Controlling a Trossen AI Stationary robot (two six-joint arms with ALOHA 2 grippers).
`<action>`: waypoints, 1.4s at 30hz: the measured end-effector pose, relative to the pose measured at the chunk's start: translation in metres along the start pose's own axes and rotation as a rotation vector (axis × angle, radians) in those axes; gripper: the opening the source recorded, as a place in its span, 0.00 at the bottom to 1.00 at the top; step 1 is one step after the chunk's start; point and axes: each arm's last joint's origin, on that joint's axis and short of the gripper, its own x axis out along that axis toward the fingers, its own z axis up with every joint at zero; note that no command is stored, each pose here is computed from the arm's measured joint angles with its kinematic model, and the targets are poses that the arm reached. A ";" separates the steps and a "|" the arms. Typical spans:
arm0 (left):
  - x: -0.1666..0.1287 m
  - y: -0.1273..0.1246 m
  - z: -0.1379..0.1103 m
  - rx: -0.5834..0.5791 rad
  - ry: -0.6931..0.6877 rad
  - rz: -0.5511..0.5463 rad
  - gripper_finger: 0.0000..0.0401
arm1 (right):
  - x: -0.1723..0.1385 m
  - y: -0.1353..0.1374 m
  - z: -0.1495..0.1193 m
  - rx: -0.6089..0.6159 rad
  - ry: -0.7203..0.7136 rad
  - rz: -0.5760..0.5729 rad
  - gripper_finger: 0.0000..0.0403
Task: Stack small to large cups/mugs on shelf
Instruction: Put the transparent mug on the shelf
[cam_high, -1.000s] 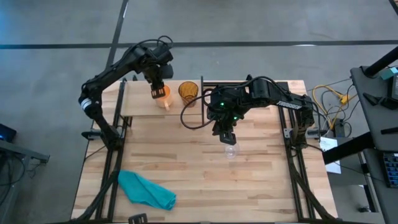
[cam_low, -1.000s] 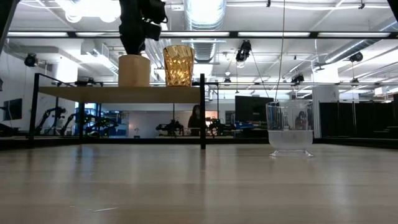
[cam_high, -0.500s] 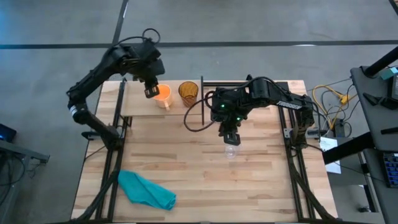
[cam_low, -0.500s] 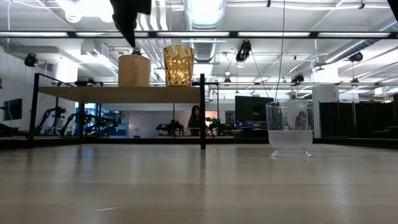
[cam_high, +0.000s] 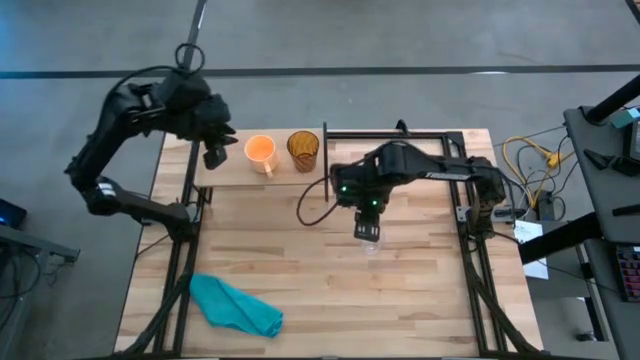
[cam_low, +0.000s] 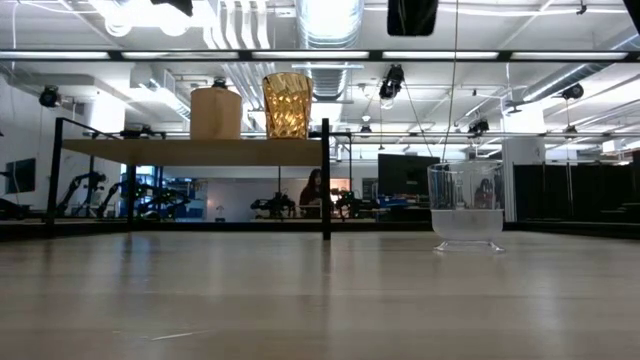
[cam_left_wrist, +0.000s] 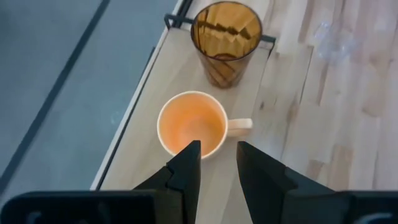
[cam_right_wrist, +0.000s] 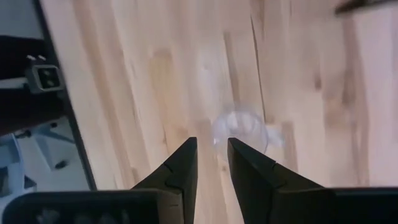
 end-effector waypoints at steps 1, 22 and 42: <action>-0.004 -0.001 -0.002 0.000 -0.012 0.003 0.22 | 0.006 -0.002 -0.001 0.016 0.025 -0.005 0.21; -0.016 -0.003 -0.010 -0.075 -0.044 0.008 0.22 | 0.105 -0.033 -0.036 0.312 0.427 -0.143 0.21; -0.007 -0.001 -0.005 -0.071 -0.018 0.004 0.22 | 0.111 -0.024 -0.020 0.266 0.249 -0.049 0.21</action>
